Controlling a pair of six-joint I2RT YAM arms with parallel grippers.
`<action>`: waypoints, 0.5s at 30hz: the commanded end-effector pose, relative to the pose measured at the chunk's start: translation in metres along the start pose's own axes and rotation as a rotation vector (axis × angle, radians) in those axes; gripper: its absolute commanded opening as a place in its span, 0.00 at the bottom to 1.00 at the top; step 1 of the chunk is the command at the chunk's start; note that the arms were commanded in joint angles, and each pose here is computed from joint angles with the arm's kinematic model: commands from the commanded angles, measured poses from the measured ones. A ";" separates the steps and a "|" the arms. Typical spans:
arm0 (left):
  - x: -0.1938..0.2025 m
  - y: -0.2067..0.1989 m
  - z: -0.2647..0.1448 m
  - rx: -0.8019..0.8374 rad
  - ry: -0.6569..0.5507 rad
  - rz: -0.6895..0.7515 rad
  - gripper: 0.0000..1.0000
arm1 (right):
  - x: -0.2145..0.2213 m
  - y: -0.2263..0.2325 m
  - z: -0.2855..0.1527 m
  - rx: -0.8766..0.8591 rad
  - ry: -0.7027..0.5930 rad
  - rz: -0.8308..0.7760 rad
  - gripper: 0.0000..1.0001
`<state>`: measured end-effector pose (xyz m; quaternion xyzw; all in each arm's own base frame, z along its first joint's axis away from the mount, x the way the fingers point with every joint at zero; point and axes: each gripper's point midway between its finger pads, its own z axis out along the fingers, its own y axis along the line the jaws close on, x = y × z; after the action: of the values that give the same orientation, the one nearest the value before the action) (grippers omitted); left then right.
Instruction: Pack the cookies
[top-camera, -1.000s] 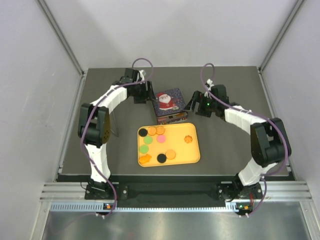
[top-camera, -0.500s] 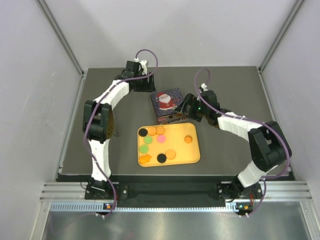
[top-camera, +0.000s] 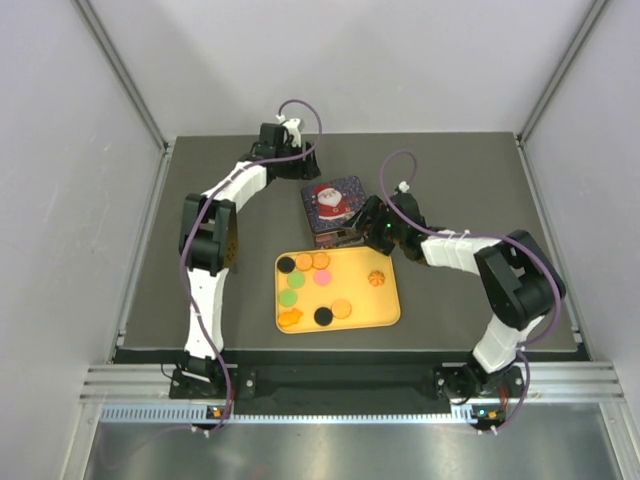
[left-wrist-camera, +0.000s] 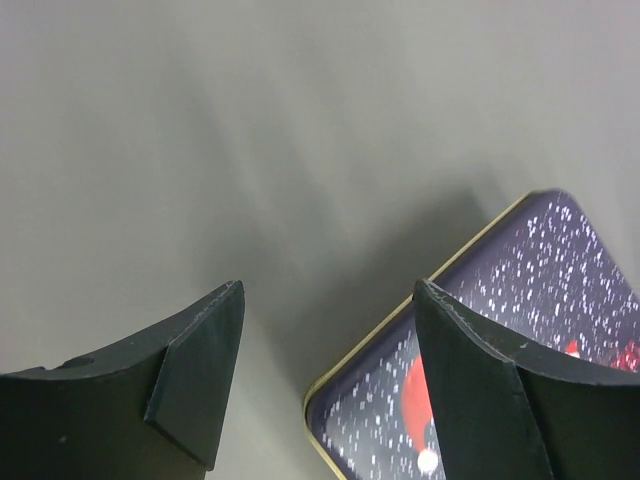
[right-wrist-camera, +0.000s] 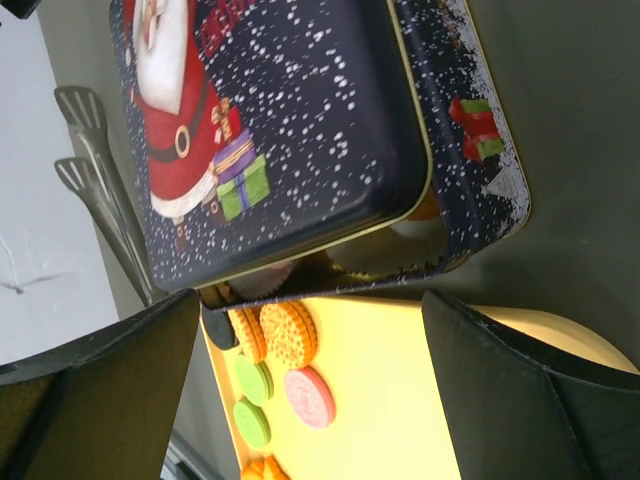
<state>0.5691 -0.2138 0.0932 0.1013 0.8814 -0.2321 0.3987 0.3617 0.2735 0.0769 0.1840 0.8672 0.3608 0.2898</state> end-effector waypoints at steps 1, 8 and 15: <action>-0.033 -0.014 0.006 0.066 -0.095 0.005 0.73 | -0.010 0.017 0.010 -0.061 -0.048 0.046 0.92; -0.026 -0.019 0.019 0.078 -0.085 -0.008 0.73 | -0.011 0.014 0.018 -0.049 -0.060 0.070 0.92; -0.018 -0.025 0.028 0.101 -0.054 0.005 0.72 | -0.014 0.014 0.023 -0.053 -0.072 0.074 0.92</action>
<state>0.5803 -0.2385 0.0775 0.0992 0.8761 -0.2635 0.3913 0.3740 0.2776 0.0652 0.2217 0.8548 0.3699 0.2887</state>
